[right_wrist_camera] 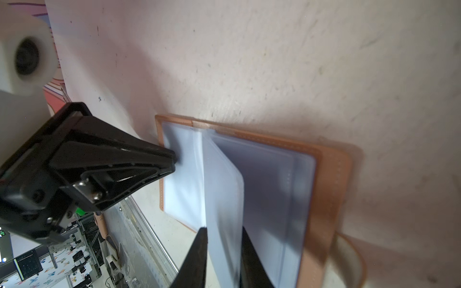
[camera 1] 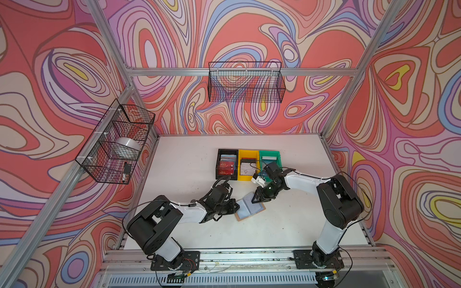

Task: Take the credit cards out of the card holder
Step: Flip over the card slot on the card holder.

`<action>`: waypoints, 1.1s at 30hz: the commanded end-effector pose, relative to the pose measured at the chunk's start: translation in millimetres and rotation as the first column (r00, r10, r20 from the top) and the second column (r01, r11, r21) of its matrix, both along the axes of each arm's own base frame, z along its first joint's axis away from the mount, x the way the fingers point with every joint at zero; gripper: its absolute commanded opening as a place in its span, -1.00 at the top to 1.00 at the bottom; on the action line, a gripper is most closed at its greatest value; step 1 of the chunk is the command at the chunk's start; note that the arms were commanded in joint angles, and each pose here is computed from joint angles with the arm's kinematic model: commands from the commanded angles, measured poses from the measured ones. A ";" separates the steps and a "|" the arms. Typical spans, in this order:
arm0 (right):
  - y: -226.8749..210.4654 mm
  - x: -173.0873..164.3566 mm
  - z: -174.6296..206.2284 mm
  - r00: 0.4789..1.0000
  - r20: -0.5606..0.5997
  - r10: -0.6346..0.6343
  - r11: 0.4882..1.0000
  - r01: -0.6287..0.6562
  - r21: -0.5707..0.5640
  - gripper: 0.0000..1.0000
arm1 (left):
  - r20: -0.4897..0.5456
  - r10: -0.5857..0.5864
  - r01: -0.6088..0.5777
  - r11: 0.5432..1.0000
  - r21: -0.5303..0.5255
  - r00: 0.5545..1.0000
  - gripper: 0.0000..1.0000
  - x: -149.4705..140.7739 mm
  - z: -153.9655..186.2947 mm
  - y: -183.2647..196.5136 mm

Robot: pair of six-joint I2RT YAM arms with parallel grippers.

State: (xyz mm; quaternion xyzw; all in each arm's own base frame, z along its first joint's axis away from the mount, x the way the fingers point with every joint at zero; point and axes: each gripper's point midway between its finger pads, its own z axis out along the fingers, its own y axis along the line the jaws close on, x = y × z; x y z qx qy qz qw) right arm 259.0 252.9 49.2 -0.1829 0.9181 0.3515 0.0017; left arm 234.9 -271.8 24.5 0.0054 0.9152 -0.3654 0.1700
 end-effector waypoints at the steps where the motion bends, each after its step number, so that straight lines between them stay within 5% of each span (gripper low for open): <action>1: 8.3 2.4 23.3 0.999 0.039 0.016 0.999 -0.018 0.050 0.52 | -0.045 0.016 -0.014 0.999 0.045 0.999 0.75 -8.5 -14.9 8.8; 14: 45.4 -30.9 15.6 0.984 -0.073 0.164 0.974 -0.150 0.170 0.51 | -0.042 0.012 -0.011 0.999 0.035 0.999 0.75 -8.3 -13.8 7.7; 33: 42.2 -31.5 8.2 0.984 -0.063 0.167 0.981 -0.160 0.108 0.46 | -0.045 0.015 -0.013 0.999 0.046 0.999 0.75 -9.5 -15.4 12.7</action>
